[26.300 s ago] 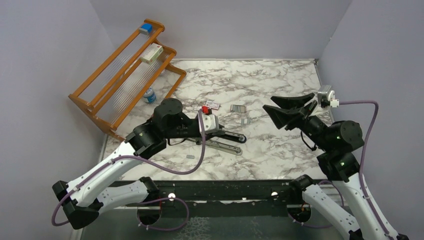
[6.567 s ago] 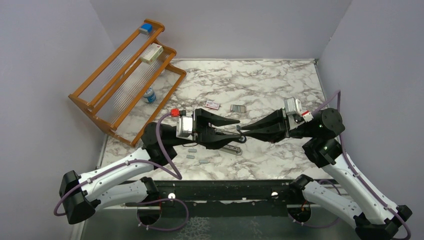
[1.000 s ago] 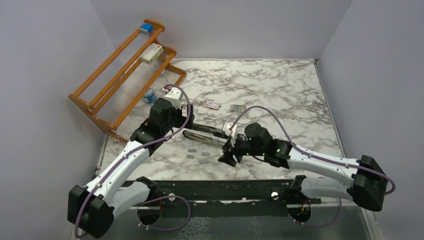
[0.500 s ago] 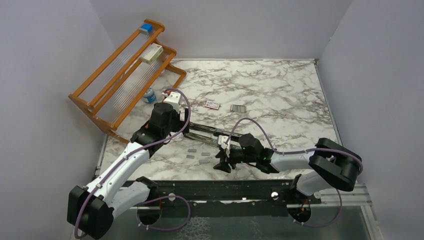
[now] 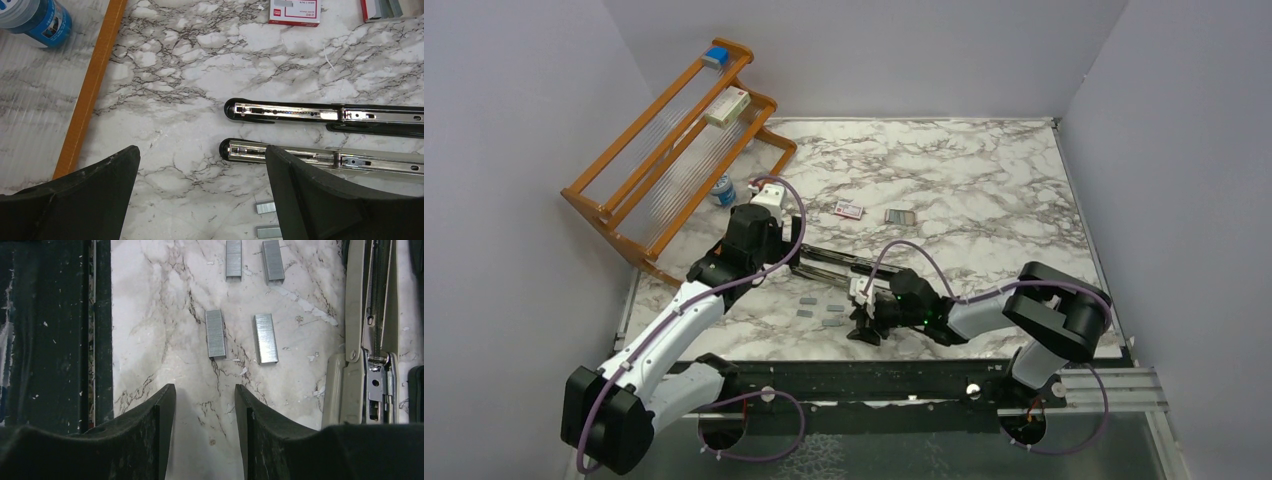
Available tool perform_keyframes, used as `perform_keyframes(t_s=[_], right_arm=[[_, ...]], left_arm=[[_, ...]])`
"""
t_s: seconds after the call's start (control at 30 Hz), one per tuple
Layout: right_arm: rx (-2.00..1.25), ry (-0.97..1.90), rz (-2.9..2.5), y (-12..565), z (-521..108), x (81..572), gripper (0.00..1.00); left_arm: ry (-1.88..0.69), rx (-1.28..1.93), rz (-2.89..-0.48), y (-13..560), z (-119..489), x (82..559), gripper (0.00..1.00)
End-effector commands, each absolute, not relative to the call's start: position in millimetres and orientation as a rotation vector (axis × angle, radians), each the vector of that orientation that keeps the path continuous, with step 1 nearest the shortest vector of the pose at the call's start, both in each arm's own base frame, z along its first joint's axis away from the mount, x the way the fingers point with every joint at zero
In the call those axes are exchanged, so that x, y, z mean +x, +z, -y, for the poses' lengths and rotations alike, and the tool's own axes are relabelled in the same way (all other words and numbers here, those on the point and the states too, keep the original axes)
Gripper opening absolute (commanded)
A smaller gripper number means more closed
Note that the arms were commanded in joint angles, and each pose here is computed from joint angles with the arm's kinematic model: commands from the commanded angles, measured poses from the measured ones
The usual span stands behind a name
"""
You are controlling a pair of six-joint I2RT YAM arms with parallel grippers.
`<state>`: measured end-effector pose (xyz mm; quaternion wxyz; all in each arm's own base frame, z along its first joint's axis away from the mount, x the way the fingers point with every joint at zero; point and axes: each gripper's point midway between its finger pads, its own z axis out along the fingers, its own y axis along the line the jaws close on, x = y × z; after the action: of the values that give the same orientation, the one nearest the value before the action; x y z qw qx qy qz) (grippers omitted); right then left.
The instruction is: Load the staples into the stapler
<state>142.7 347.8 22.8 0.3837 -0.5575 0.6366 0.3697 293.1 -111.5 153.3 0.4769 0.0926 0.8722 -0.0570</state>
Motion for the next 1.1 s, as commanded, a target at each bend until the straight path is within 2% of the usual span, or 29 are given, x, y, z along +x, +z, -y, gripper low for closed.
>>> perform_keyframes(t_s=[0.0, 0.33, 0.53, 0.8, 1.07], right_arm=[[-1.433, 0.939, -1.524, 34.1, -362.5, 149.0, 0.5], [-1.316, 1.035, -1.597, 71.1, -363.5, 142.6, 0.53], [-1.295, 1.022, -1.365, 95.0, -354.0, 136.8, 0.53], [-1.428, 1.005, -1.227, 78.0, -352.7, 125.2, 0.57], [-1.498, 0.968, -1.2, 43.5, -362.3, 131.5, 0.54]], left_arm=[[-0.114, 0.213, -2.122, 158.2, 106.2, 297.4, 0.99], [-0.104, 0.216, -2.133, 155.6, 104.2, 299.7, 0.99], [-0.101, 0.212, -2.132, 156.3, 102.8, 300.4, 0.99], [-0.097, 0.206, -2.132, 155.9, 100.9, 300.4, 0.99], [-0.101, 0.206, -2.132, 156.4, 100.6, 300.9, 0.99]])
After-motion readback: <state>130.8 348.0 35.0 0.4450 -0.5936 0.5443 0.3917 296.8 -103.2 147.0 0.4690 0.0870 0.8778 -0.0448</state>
